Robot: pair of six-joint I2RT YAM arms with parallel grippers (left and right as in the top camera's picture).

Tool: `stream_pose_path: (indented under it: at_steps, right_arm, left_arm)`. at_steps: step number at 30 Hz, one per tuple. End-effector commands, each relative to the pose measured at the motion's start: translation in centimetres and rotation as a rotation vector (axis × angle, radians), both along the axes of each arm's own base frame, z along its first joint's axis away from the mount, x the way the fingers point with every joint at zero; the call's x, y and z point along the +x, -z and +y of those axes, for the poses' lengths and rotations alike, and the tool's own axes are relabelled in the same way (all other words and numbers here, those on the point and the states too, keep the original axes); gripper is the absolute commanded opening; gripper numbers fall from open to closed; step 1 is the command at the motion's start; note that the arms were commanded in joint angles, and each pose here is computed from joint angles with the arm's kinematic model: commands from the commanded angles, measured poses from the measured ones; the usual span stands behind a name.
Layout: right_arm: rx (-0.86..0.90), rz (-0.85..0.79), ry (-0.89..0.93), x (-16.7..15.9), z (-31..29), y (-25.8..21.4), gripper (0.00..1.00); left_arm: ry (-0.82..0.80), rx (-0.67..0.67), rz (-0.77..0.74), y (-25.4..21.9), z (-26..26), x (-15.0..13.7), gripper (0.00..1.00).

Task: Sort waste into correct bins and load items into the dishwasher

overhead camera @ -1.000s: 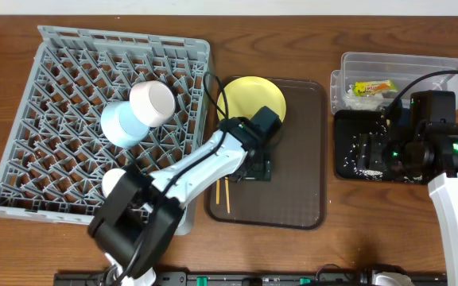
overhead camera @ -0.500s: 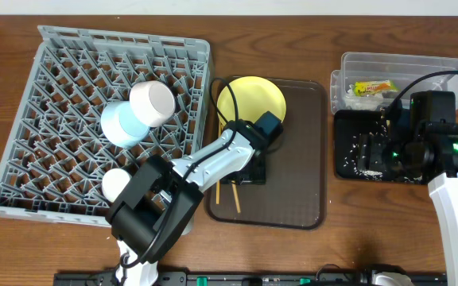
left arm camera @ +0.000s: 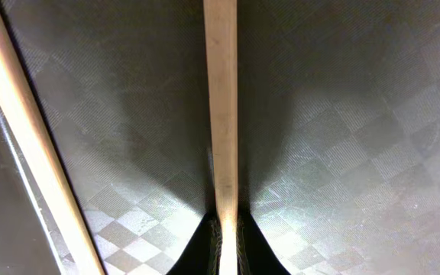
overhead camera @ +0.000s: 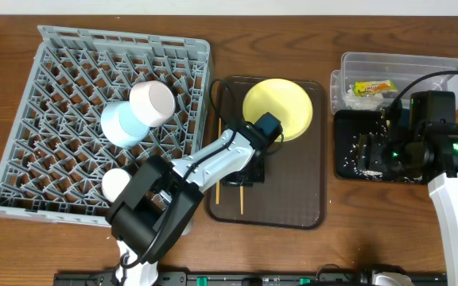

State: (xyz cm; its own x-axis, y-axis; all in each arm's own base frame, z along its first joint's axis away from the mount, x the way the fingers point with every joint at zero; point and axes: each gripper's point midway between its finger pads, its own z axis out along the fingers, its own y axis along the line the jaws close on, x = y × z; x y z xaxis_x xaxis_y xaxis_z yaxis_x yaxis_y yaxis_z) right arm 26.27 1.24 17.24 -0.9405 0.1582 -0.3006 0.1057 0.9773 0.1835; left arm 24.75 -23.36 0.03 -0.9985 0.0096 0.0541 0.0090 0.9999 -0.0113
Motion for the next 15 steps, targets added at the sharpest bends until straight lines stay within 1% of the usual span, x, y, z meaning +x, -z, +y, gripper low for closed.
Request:
stream_pose_path:
  at_steps: [1,5,8,11,15]
  right_arm:
    - [-0.003,-0.006,0.011,0.0,-0.3,-0.2,0.74]
    - [-0.003,-0.006,0.011,0.0,-0.3,-0.2,0.74]
    - [-0.005,-0.007,0.004,0.0,-0.3,-0.2,0.74]
    - [-0.006,-0.008,0.001,0.0,-0.3,-0.2,0.74]
    - [-0.006,-0.007,0.001,0.0,-0.3,-0.2,0.74]
  left_arm:
    - [-0.007,-0.022,-0.011,-1.4,0.1,-0.2,0.06]
    - [-0.001,-0.083,-0.080,-4.6,-0.3,0.3,0.06]
    - [0.072,-0.153,-0.182,-8.5,-0.5,0.9,0.06]
    - [0.121,-0.148,-0.292,-11.6,0.7,1.7,0.07]
    - [0.120,-0.122,-0.345,-14.1,4.1,2.5,0.06]
